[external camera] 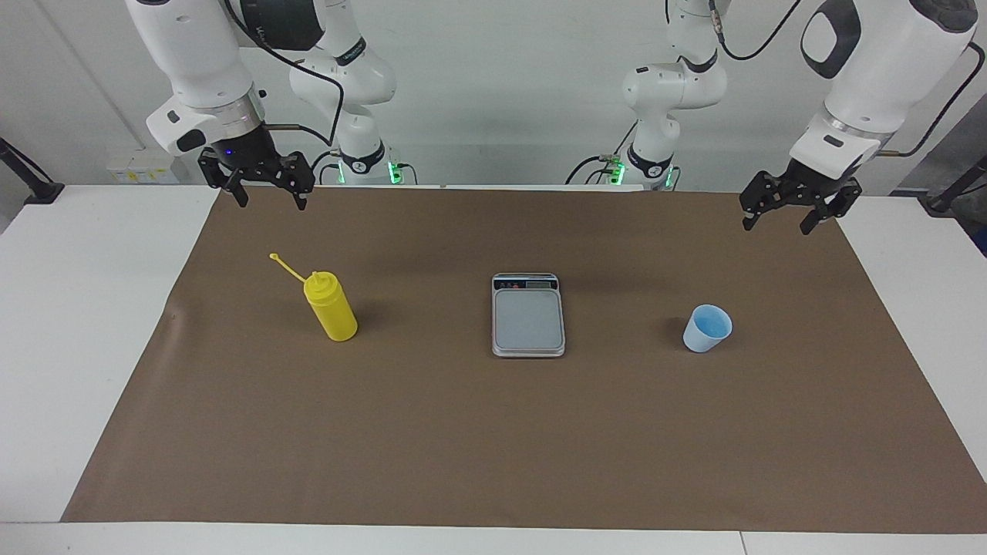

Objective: Pour seasoning into cup on scale with both arms
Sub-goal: 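Reach the left gripper down to the light blue cup and grasp it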

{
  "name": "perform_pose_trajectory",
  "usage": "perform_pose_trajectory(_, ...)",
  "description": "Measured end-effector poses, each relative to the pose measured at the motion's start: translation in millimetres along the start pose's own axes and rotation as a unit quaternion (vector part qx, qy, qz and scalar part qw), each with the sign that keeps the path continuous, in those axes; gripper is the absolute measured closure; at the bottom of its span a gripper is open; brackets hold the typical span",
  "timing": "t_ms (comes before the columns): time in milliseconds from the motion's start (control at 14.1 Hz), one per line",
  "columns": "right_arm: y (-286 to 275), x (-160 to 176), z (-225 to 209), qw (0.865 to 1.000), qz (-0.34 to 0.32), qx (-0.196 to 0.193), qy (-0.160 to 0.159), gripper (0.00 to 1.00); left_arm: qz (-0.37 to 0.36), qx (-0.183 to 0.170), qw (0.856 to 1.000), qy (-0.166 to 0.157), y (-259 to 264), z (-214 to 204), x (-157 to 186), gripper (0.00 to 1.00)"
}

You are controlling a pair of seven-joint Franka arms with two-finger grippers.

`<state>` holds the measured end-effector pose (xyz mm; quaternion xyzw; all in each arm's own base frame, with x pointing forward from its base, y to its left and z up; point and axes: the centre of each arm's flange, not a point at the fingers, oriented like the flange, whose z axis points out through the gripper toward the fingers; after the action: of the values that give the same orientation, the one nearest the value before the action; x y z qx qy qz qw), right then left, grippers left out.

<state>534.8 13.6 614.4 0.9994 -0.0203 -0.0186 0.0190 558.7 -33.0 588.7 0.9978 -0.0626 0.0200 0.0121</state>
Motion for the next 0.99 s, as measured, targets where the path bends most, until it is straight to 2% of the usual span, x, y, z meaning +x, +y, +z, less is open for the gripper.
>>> perform_pose_trajectory(568,0.1,0.0,0.0,1.000,-0.001,0.000,0.000,0.00,-0.013,-0.002,1.000,0.010,-10.8,136.9,15.1,0.00)
perform_pose_trajectory(781,0.1,0.0,0.0,1.000,-0.001,0.000,0.000,0.00,-0.019,-0.001,1.000,0.023,-13.5,171.3,11.0,0.00)
perform_pose_trajectory(994,0.1,0.0,0.0,1.000,-0.001,0.000,0.000,0.00,-0.025,-0.002,1.000,0.020,-17.1,204.7,8.9,0.00)
